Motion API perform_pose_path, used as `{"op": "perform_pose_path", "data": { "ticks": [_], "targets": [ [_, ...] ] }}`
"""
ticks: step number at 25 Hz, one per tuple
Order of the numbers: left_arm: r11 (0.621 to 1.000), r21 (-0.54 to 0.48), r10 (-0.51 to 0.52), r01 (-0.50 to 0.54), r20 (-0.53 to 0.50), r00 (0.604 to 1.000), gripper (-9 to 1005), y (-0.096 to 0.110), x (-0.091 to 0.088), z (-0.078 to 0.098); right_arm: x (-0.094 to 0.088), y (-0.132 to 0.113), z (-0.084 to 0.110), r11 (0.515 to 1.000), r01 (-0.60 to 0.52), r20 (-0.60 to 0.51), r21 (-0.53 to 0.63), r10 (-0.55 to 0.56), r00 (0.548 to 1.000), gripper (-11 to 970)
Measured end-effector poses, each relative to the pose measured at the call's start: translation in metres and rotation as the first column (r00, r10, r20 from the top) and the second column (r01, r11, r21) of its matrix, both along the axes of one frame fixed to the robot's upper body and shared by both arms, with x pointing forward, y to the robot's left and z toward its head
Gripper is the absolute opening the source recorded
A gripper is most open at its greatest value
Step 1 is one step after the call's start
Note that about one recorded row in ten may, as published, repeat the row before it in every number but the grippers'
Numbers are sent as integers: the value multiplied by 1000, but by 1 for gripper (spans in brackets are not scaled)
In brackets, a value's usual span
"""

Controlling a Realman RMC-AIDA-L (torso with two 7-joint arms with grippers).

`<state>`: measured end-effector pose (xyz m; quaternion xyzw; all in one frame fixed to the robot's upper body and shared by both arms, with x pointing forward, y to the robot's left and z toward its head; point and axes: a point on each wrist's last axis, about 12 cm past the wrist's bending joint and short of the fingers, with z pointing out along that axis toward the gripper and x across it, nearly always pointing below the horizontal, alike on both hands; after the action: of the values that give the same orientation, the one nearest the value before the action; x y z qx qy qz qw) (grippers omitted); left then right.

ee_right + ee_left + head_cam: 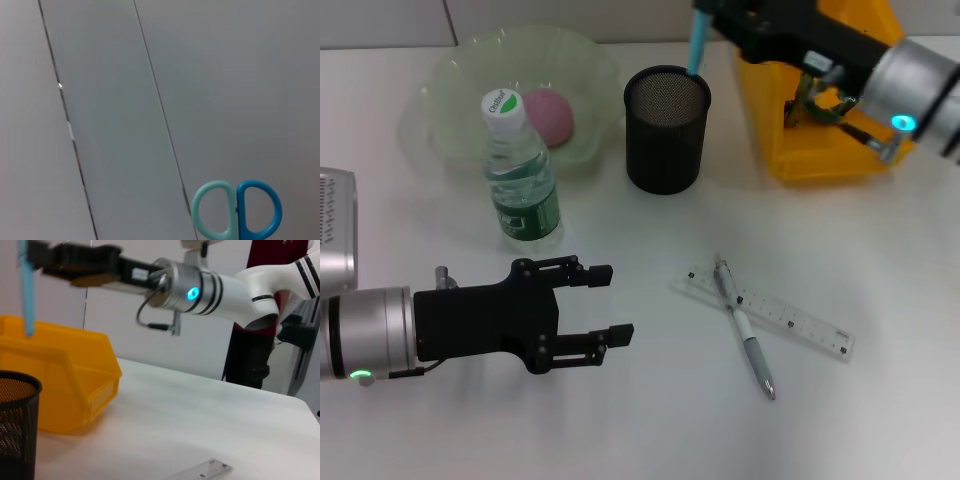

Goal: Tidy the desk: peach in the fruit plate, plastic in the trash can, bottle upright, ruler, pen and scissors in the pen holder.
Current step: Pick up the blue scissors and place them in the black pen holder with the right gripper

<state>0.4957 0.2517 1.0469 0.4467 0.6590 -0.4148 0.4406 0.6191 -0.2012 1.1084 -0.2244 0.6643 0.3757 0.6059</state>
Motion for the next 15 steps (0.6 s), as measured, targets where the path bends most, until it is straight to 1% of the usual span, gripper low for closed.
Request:
{"op": "perform_pose_path", "data": {
  "ticks": [2, 5, 12, 15],
  "targets": [
    [1000, -5, 2, -2, 2, 1000, 725, 0, 0, 1, 6, 8, -3, 999, 11, -29, -35, -12, 1000, 254],
    [1000, -10, 3, -3, 4, 1000, 725, 0, 0, 1, 9, 17, -7, 997, 4, -48, -74, -7, 999, 256],
    [1000, -13, 8, -8, 10, 1000, 726, 1, 2, 2, 9, 20, -9, 996, 0, -61, -84, -5, 998, 259],
    [1000, -13, 9, -9, 11, 1000, 725, 1, 2, 2, 8, 20, -10, 996, -3, -64, -84, -2, 998, 371]
  ]
}}
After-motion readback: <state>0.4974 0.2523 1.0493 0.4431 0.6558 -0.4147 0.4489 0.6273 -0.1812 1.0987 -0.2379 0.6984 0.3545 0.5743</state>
